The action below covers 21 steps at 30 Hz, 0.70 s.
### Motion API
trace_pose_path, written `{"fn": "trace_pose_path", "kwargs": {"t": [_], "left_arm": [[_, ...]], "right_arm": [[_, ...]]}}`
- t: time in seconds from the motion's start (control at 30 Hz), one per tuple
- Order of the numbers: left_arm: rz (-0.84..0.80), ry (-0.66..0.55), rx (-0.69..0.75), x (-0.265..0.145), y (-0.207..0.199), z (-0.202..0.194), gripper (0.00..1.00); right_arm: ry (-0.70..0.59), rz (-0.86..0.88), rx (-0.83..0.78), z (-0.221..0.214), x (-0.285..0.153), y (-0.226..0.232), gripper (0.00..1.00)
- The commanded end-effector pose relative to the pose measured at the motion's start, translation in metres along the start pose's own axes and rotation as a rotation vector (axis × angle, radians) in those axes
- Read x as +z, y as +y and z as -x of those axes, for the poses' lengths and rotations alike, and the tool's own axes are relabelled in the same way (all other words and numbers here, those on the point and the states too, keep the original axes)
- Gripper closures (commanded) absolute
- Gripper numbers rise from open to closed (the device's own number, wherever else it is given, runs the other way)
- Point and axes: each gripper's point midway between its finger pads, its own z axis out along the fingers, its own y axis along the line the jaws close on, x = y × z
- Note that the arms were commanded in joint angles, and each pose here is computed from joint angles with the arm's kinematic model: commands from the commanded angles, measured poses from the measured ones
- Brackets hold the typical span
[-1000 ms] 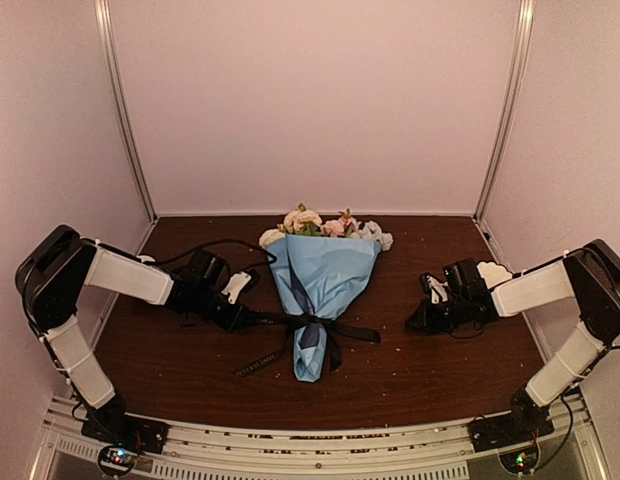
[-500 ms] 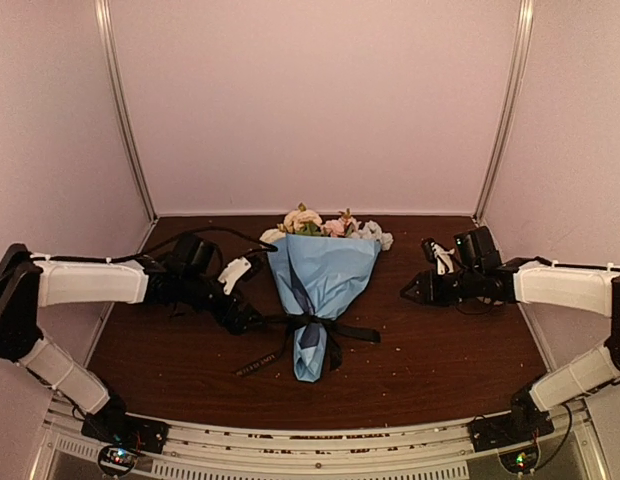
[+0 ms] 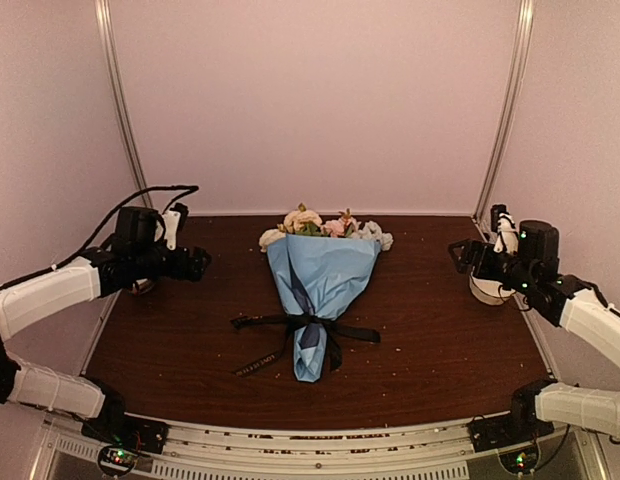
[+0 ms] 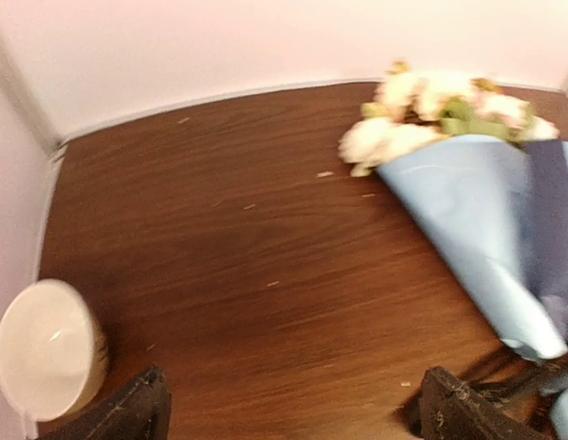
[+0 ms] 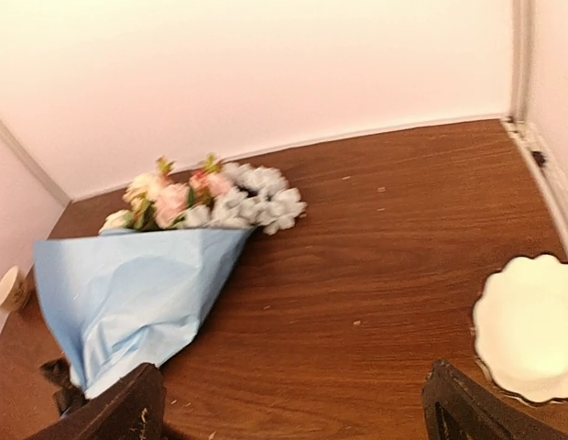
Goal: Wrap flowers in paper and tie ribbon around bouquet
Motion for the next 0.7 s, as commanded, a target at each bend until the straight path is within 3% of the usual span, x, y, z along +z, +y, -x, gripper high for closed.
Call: {"fn": "trace_pose_path", "kwargs": {"t": [0.0,0.1,0.33,0.67], "left_arm": [[0.405,-0.027,-0.204,-0.017,0.095,-0.028,0.02],[0.635,-0.056,-0.217,-0.039,0.132,-0.045,0.02],[0.831,-0.151,-0.17,-0.081,0.158,-0.043,0.02],[0.828,-0.192,-0.111,-0.083,0.158,-0.038,0.02]], "right_arm": [[-0.146,-0.22,0.061,0.004,-0.01,-0.057,0.0],[-0.197,-0.371,0.095,-0.004,-0.017,-0.087,0.0],[-0.186,-0.514,0.076,-0.02,-0.021,-0.115,0.0],[-0.183,-0.498,0.055,-0.017,-0.014,-0.113,0.0]]}}
